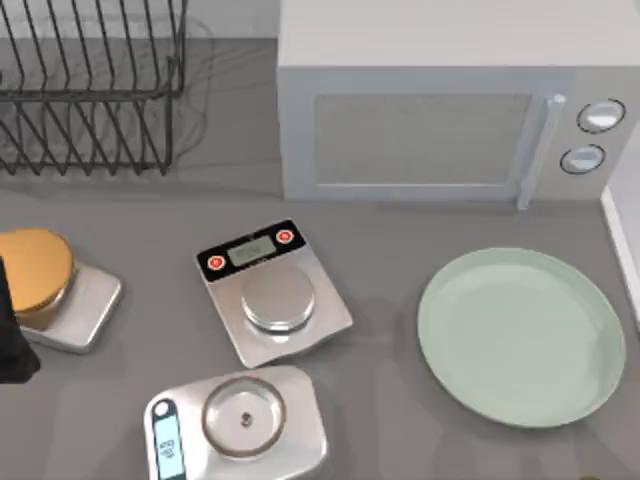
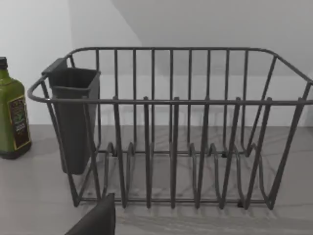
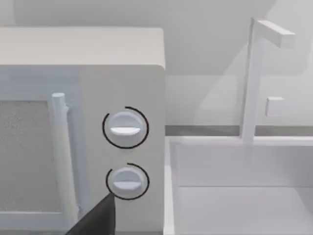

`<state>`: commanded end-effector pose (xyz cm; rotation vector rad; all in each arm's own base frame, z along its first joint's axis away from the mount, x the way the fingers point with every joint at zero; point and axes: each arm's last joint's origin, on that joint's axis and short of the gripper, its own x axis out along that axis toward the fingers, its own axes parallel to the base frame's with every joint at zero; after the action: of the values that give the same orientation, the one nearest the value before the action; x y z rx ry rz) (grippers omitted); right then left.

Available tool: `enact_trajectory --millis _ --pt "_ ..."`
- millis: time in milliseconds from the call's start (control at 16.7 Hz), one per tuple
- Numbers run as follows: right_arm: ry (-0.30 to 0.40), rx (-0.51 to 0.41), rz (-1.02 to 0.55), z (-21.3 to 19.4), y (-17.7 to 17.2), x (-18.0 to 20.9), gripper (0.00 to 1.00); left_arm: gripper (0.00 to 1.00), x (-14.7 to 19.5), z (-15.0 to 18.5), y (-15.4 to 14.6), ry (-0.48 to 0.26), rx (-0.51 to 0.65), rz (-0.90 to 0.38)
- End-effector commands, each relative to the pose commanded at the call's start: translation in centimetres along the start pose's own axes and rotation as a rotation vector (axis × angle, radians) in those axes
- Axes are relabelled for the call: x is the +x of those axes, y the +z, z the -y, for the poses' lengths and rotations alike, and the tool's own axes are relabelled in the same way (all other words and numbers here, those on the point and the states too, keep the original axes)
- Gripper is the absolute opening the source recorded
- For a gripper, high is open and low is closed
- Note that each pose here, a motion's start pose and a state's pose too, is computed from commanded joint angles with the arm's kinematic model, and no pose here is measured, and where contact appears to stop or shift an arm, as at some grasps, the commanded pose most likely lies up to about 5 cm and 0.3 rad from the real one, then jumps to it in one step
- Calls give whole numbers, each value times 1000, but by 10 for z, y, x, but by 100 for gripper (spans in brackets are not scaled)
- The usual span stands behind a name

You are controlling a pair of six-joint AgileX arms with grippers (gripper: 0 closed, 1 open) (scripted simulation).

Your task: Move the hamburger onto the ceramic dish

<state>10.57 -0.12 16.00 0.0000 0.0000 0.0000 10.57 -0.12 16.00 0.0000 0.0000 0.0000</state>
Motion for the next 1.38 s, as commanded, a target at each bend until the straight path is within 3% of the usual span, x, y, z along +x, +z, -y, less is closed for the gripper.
enact_trajectory --millis 300,600,780,1020,1200,1380 --pt "7 -56 -79 0 6 1 100 100 0 0 0 0 0 0" --pt "65 -265 -461 -1 18 15 100 100 0 0 0 0 0 0" --pt "171 -406 -794 -1 18 34 100 100 0 0 0 0 0 0" --pt "373 -554 -1159 -1 16 58 100 100 0 0 0 0 0 0" --pt "525 -621 -1349 -1 14 75 100 100 0 0 0 0 0 0" --pt "629 -655 -1450 -2 13 88 100 100 0 0 0 0 0 0"
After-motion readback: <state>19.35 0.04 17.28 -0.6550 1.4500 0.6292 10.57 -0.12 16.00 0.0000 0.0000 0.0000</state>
